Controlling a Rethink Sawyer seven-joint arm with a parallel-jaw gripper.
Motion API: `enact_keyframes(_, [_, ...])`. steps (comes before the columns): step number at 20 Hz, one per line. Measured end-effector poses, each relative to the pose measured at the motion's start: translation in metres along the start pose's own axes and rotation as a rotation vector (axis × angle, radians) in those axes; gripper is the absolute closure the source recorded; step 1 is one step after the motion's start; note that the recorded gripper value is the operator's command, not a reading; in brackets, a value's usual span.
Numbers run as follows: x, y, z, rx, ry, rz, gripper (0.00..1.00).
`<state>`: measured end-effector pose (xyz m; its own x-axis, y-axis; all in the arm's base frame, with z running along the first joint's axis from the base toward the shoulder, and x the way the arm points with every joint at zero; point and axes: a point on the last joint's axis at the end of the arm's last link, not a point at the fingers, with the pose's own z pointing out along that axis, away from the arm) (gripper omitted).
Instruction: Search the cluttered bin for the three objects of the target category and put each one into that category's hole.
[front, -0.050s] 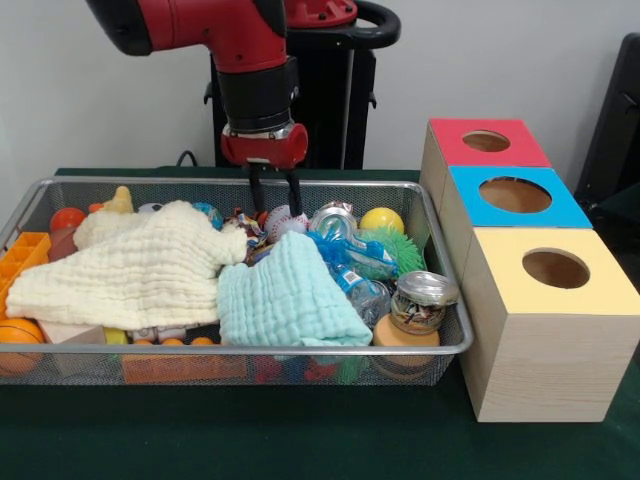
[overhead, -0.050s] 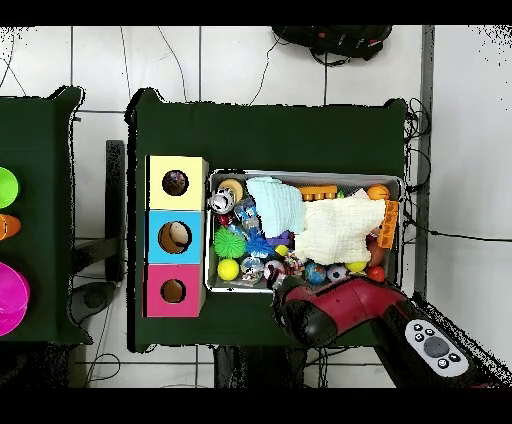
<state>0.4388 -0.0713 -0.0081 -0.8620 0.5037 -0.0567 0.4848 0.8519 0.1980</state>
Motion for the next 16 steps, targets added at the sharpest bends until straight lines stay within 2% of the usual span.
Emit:
enact_keyframes(3, [0.005,0.0,0.002,0.004,0.006,-0.008,0.0])
enact_keyframes(7, [0.013,0.008,0.005,-0.002,-0.003,-0.051,0.0])
enact_keyframes(8, [0.02,0.015,0.007,-0.01,-0.013,-0.082,0.0])
enact_keyframes(10, [0.024,0.019,0.009,-0.016,-0.018,-0.102,0.0])
enact_keyframes(14, [0.034,0.021,0.011,-0.027,-0.03,-0.127,0.0])
enact_keyframes(16, [0.035,0.019,0.011,-0.027,-0.031,-0.124,0.0])
